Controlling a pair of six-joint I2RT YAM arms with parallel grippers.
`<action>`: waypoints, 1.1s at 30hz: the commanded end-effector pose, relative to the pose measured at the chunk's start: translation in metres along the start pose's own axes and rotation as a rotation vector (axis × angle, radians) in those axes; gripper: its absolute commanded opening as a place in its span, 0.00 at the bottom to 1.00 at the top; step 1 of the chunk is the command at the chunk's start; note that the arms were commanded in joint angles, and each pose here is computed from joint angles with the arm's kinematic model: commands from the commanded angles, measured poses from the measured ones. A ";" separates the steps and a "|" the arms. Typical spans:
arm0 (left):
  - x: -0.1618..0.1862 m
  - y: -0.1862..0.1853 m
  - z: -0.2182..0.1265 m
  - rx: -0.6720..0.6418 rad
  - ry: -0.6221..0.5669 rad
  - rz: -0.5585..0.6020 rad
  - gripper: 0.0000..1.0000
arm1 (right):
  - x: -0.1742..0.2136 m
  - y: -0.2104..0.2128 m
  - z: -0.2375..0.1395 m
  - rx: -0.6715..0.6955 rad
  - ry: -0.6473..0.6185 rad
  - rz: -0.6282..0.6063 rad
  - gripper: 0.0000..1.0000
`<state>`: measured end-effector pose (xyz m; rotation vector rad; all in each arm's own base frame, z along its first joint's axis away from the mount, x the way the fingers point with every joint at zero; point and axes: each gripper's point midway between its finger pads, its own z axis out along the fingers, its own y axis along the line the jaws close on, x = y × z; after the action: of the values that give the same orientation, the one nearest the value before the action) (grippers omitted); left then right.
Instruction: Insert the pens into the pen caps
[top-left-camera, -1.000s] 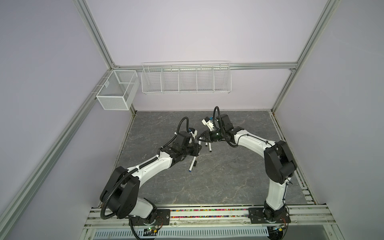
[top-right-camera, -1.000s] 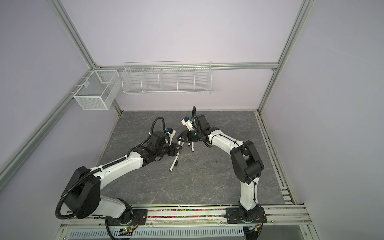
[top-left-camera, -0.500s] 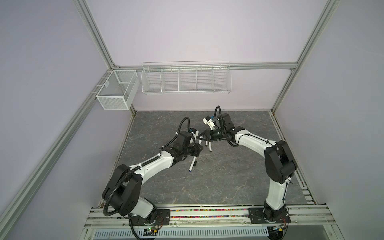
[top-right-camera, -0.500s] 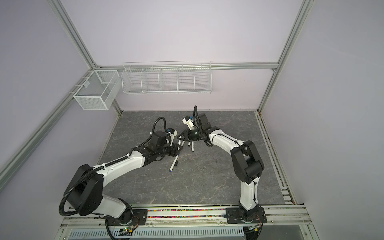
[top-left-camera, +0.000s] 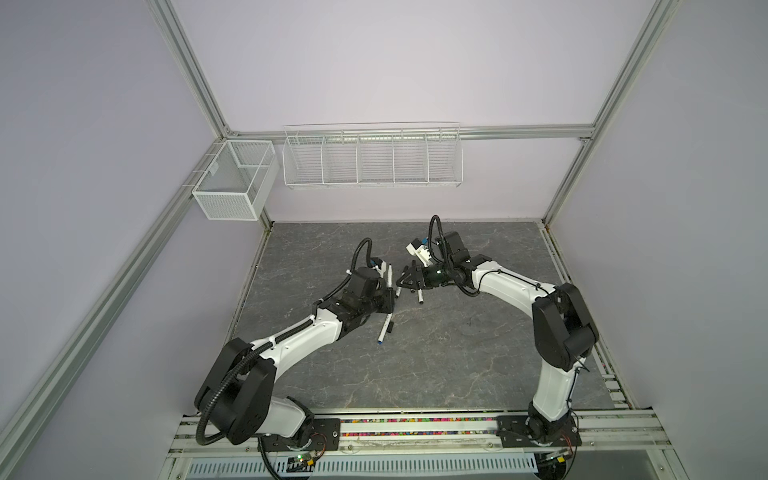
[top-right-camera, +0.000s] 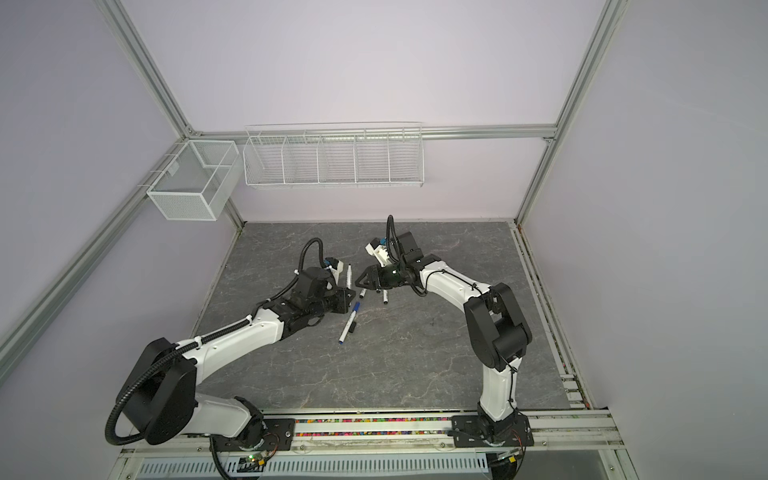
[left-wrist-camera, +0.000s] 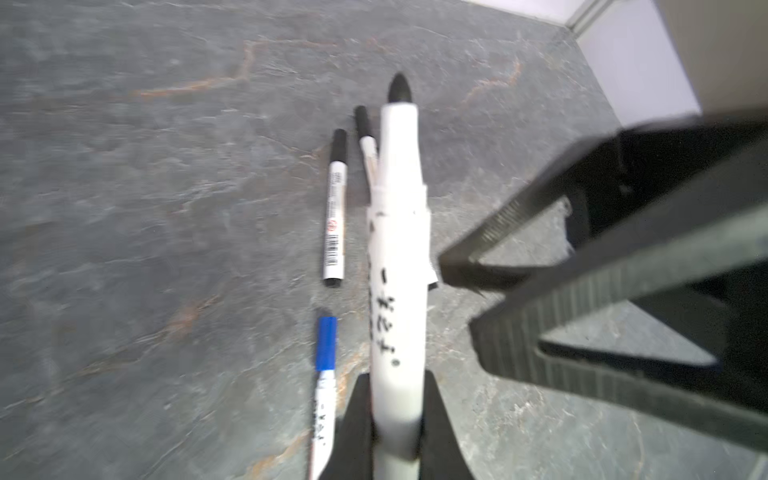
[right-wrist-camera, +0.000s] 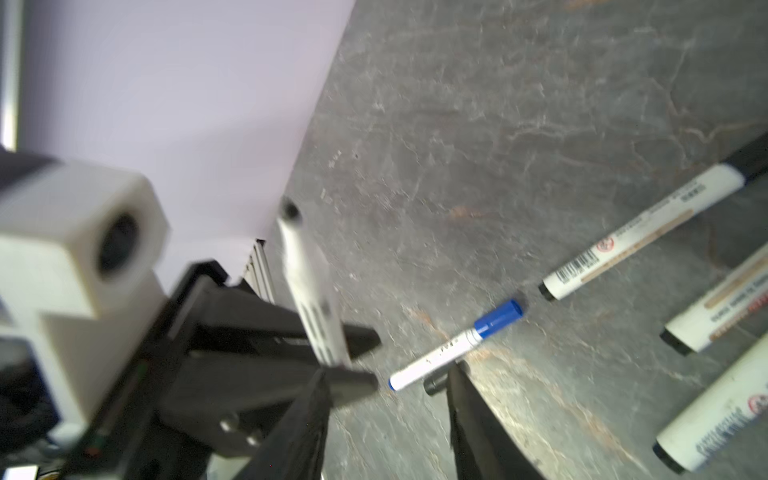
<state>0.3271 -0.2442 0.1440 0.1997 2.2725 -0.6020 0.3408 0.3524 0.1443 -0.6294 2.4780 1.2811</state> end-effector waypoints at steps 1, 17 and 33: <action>-0.013 0.043 -0.018 -0.205 -0.118 -0.088 0.00 | 0.062 -0.016 0.008 0.138 0.196 -0.073 0.53; -0.013 0.097 -0.058 -0.355 -0.205 -0.211 0.00 | 0.110 -0.035 0.071 0.459 0.492 -0.336 0.57; -0.004 0.099 -0.061 -0.358 -0.186 -0.198 0.00 | 0.102 -0.061 0.077 0.647 0.526 -0.361 0.56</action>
<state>0.3246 -0.1338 0.1496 -0.2366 2.1870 -0.3107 0.2855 0.3746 0.0235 -1.2454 2.7252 0.2874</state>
